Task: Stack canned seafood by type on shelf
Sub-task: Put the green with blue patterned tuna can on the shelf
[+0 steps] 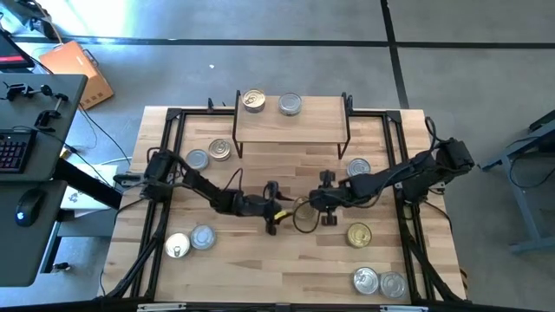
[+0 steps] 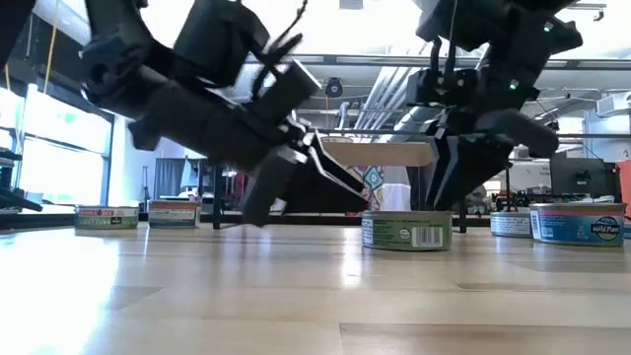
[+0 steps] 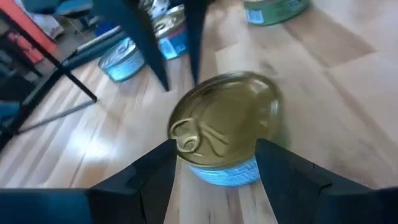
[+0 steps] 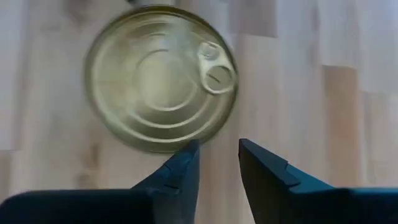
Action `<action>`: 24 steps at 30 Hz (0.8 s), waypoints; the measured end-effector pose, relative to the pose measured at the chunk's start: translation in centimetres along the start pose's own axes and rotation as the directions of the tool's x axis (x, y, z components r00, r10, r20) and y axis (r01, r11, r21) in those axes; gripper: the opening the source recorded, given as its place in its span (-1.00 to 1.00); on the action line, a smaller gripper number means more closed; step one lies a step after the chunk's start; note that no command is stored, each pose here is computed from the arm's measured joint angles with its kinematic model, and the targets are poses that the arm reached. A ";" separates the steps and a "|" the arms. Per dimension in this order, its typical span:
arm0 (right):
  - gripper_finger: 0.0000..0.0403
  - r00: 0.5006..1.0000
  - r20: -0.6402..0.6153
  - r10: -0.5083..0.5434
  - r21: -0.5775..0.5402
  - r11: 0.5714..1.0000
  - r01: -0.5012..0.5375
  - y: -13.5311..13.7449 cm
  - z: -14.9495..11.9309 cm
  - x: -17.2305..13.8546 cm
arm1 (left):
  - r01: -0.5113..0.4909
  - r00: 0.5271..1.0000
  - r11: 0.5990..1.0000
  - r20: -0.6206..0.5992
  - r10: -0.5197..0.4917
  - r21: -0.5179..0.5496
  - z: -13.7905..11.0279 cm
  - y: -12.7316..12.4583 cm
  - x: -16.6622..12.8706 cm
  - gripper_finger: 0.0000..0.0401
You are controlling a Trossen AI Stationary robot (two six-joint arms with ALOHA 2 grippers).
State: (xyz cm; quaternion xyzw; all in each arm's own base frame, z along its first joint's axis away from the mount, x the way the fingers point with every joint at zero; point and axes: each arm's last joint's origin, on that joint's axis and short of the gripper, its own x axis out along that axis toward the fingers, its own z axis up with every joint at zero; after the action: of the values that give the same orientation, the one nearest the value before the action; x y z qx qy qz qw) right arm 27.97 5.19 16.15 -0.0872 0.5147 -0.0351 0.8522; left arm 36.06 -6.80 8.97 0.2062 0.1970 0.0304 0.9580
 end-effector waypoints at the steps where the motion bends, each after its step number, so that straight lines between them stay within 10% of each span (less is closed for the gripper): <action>1: -0.51 1.000 0.005 0.027 0.000 1.000 -0.027 0.1 0.0 0.0 | -0.003 1.000 1.000 -0.002 0.003 -0.003 -0.1 0.1 0.4 0.06; 14: -0.56 0.966 0.103 0.236 -0.087 0.970 -0.228 4.2 0.5 -1.7 | -0.340 0.919 0.930 -0.159 0.360 0.139 0.6 1.3 -0.5 0.06; 24: -0.56 0.988 -0.125 -0.086 0.196 0.975 0.109 1.8 -2.7 -2.6 | 0.140 0.989 0.990 0.035 -0.140 0.019 2.3 -0.1 -0.6 0.06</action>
State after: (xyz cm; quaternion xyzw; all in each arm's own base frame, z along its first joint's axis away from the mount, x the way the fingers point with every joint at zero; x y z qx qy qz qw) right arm 24.29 7.06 16.82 -0.0232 0.5523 -0.1339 0.8225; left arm 36.36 -7.83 11.08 0.2004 0.1938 -0.0423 0.9594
